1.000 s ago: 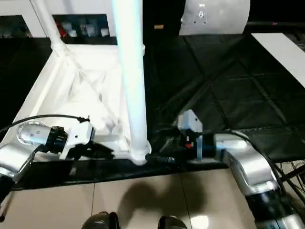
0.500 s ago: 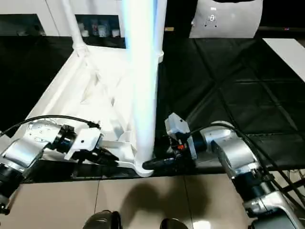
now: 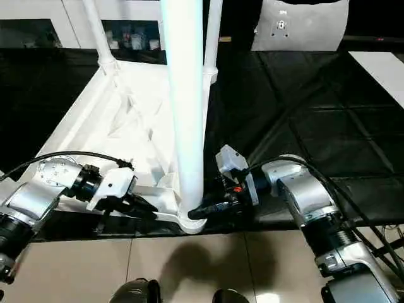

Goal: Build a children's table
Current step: Rotate leg to tighten

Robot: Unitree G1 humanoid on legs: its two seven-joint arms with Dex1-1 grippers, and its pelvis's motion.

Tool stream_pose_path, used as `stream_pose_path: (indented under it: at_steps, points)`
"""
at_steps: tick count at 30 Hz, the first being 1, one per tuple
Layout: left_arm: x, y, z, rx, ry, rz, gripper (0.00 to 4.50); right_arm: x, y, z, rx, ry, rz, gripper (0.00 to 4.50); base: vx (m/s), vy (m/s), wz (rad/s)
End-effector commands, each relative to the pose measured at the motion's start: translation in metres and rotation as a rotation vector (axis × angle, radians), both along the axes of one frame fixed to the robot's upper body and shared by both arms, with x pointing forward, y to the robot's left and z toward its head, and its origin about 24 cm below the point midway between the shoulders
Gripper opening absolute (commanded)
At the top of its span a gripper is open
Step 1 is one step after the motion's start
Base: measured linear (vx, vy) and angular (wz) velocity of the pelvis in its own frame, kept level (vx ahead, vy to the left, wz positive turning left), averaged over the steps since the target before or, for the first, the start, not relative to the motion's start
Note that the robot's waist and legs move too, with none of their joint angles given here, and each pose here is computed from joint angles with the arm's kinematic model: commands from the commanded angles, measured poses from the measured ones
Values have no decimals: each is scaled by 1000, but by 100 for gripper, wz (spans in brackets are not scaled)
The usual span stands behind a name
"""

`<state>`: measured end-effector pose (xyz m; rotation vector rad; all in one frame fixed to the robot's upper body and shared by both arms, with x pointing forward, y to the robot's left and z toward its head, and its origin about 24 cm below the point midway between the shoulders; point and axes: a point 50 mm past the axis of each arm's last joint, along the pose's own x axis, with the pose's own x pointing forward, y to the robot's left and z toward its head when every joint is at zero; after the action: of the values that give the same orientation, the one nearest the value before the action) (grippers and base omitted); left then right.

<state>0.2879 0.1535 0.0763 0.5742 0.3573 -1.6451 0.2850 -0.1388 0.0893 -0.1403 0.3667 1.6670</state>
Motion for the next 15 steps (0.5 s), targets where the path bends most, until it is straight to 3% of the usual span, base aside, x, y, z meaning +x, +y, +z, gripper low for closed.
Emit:
stream_pose_path:
  at_steps: [1, 4, 6, 9, 11, 15]
  points:
    - [10, -6, 2, -27, -33, 126, 0, -9, 9, -2, 64, 61, 16, 200, 0, 0, 0]
    - [20, -18, 8, -92, -28, 281, 0, -8, 16, -6, 94, 6, -187, 200, 0, 0, 0]
    - [21, -21, 10, -107, -23, 291, 0, -8, 18, -7, 94, -4, -218, 200, 0, 0, 0]
    - [31, -41, 15, -148, -46, 386, 0, -4, 33, -12, 105, 34, -437, 199, 0, 0, 0]
    - [33, -45, 16, -156, -43, 407, 0, -4, 36, -13, 107, 48, -475, 199, 0, 0, 0]
    - [52, -72, 19, -192, -89, 605, 0, 4, 65, -23, 83, 56, -779, 198, 0, 0, 0]
